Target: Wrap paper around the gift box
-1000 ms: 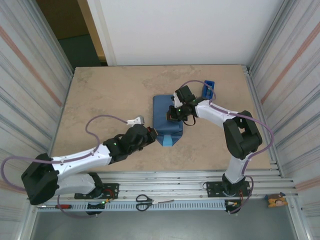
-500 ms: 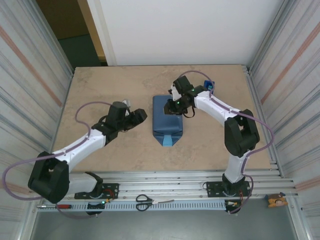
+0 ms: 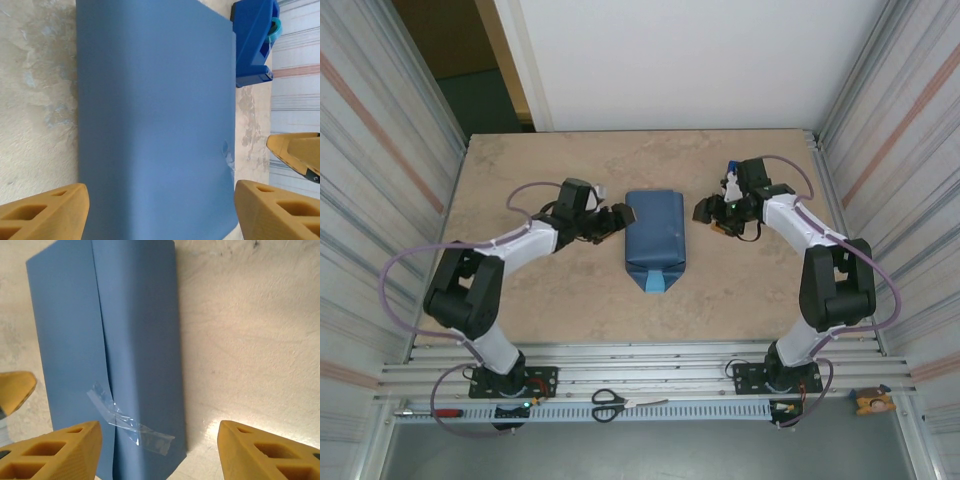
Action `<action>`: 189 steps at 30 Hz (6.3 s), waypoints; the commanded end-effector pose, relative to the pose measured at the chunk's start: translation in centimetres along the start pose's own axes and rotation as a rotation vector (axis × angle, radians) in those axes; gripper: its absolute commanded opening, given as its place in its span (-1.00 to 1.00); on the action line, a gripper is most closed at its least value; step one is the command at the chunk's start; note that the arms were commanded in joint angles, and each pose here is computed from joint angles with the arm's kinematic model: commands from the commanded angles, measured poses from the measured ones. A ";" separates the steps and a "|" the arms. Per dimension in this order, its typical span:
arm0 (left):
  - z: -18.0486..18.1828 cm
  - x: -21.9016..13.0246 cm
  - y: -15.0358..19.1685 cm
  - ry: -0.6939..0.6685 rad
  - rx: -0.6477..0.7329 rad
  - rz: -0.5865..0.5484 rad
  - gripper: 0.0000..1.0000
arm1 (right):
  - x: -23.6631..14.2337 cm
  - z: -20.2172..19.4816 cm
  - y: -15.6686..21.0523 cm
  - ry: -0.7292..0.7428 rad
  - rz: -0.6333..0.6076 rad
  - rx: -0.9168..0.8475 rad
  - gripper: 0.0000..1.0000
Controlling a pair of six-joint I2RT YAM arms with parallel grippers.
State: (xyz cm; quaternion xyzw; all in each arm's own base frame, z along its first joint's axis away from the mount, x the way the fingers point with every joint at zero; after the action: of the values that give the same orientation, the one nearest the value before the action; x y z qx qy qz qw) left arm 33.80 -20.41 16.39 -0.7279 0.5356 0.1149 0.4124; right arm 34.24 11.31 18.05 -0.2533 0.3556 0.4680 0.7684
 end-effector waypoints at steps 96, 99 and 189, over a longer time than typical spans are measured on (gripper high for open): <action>0.4 -10.2 7.9 -0.057 0.166 -0.191 0.97 | 6.7 -5.6 16.9 0.038 0.005 0.434 -0.63; 0.5 -10.1 8.0 -0.058 0.161 -0.187 0.97 | 6.9 -5.1 16.9 0.014 0.018 0.423 -0.65; 0.7 2.2 7.1 0.113 0.023 0.195 0.44 | 6.7 -2.8 16.2 -0.123 -0.055 0.334 -0.61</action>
State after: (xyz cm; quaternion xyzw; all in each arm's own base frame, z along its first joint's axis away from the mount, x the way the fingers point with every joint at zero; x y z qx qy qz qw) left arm 29.01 -21.79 11.80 -0.6729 0.6175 0.1082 0.3927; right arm 21.16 20.02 9.73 -0.0908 0.3885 0.3946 0.8277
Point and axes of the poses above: each hand's point on the last joint's axis, 136 mm out from that joint toward the fingers, its own x axis out along the fingers, its own z axis along the line the jaws close on, y = z × x, the point moved 8 cm from there along -x, back along the fingers, and after that the axes turned 15 degrees about x, right-handed, at the moved point
